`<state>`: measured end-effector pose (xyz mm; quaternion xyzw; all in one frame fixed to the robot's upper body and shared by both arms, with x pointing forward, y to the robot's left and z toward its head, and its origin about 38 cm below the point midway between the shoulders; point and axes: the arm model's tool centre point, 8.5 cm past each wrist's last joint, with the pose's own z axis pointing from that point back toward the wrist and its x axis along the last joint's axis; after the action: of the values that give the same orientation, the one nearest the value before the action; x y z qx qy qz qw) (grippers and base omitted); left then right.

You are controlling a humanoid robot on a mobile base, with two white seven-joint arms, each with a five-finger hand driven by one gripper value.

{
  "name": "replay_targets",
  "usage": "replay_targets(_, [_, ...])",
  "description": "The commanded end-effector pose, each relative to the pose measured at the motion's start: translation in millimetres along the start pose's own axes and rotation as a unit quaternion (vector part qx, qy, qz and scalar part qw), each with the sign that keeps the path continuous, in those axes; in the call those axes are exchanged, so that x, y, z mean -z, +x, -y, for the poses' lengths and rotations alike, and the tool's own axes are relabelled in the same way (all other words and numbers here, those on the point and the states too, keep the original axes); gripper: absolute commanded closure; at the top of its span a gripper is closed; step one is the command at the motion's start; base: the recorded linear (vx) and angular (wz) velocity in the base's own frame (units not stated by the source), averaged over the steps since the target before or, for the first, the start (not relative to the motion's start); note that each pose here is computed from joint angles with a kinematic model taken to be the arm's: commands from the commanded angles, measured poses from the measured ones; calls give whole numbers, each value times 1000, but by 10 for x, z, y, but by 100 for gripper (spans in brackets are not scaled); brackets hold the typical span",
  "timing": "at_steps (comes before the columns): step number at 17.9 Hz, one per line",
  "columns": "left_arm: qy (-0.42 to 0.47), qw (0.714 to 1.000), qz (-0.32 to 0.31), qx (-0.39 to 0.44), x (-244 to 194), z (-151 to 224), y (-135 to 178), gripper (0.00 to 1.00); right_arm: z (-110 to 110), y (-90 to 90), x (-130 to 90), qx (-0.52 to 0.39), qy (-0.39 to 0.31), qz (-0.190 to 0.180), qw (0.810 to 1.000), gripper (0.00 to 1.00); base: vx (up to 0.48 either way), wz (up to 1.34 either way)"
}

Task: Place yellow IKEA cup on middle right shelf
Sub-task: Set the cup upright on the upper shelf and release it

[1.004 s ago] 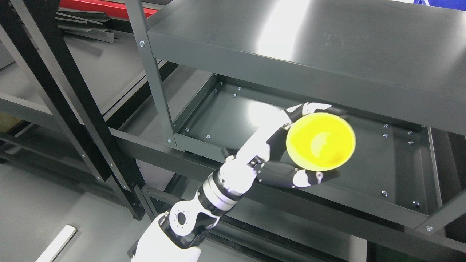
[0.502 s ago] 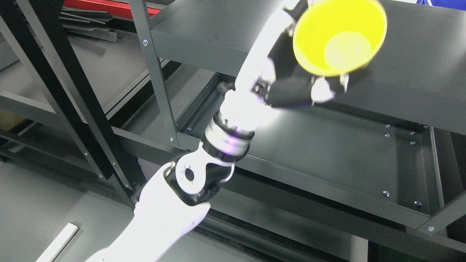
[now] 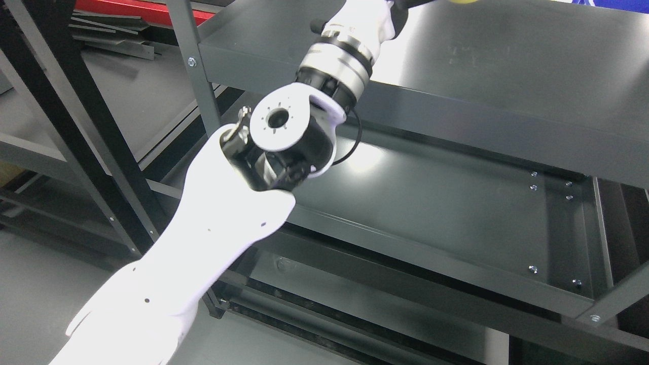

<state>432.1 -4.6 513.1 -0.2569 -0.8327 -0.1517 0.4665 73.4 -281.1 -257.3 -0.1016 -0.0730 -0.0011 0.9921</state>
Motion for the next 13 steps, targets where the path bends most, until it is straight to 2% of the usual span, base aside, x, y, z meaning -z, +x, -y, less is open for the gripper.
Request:
replay_targets(1, [55, 989, -137, -23, 302, -512, -249, 98, 97, -91, 6, 2, -6, -7, 1000, 1, 9, -28])
replay_targets(3, [54, 986, -155, -17, 293, -516, -292, 95, 97, -91, 6, 2, -6, -7, 1000, 1, 12, -30])
replay_targets(4, [55, 985, -162, -11, 288, -519, -305, 87, 97, -91, 6, 2, -6, -7, 1000, 1, 16, -32])
replay_targets(7, [46, 973, -226, 17, 237, -511, -433, 34, 97, -91, 6, 2, -6, -7, 1000, 1, 13, -55])
replay_targets(8, [45, 971, -232, 18, 229, -514, -450, 27, 97, -91, 6, 2, -6, -7, 1000, 1, 13, -14])
replay_targets(13, [36, 974, -223, 18, 222, -466, -388, 10, 97, -91, 6, 2, -6, -7, 1000, 1, 13, -32])
